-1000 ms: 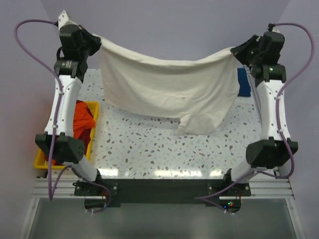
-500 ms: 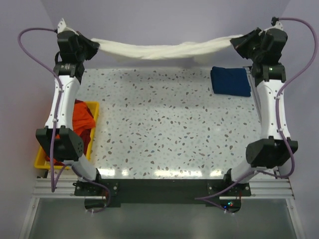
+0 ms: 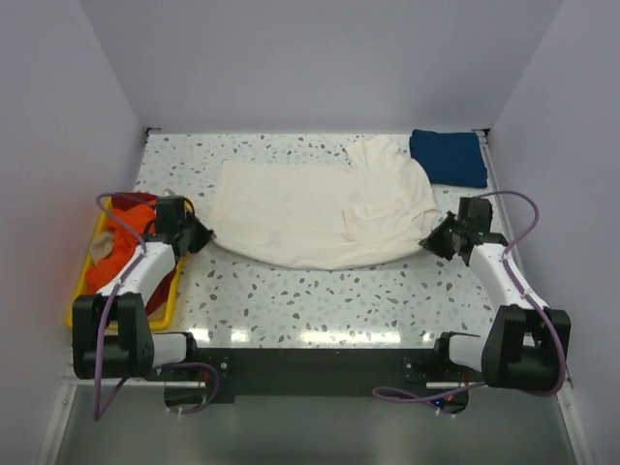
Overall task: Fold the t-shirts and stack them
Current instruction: Fold the tshirt
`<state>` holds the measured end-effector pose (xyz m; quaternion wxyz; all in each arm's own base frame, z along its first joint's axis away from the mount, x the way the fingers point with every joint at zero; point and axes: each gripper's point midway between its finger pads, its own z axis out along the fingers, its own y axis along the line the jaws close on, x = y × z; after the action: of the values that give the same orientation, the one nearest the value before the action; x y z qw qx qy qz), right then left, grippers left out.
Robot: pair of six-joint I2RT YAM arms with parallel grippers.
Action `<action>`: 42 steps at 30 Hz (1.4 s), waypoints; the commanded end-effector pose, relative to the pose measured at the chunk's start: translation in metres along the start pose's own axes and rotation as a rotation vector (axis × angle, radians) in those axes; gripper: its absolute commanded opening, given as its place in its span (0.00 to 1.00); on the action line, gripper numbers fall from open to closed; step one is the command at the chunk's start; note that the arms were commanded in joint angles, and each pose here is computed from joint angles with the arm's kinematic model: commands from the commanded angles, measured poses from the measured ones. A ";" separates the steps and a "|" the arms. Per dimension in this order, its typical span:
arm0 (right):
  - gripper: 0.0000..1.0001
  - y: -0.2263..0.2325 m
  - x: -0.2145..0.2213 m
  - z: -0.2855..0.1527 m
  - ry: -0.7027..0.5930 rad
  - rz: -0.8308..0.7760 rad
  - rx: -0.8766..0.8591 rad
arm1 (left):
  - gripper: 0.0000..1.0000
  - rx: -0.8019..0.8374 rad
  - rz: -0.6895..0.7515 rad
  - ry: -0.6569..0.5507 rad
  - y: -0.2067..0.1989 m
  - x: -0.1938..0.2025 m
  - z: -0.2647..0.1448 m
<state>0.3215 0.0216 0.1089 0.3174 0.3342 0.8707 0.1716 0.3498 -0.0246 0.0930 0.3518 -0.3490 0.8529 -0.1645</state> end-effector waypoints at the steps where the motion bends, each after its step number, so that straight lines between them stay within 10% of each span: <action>1: 0.00 -0.036 0.021 -0.001 0.005 -0.021 0.091 | 0.00 -0.012 -0.021 -0.087 0.018 0.001 -0.015; 22: 0.08 -0.110 0.078 -0.060 0.071 0.102 0.397 | 0.00 -0.314 -0.119 -0.074 0.113 0.065 -0.062; 26: 0.19 -0.113 0.087 -0.063 0.098 0.133 0.406 | 0.19 -0.299 -0.159 -0.094 0.110 0.063 -0.068; 32: 0.66 -0.087 0.062 -0.081 0.036 0.094 0.327 | 0.57 -0.205 -0.115 -0.117 0.081 0.043 -0.078; 42: 0.68 0.009 -0.027 -0.046 -0.076 -0.104 0.004 | 0.63 0.053 0.009 -0.180 -0.031 -0.038 -0.052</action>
<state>0.2651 0.0032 0.1428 0.3128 0.3373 0.8810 0.1102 0.2890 -0.0124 0.1164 0.3691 -0.3951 0.8322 -0.1226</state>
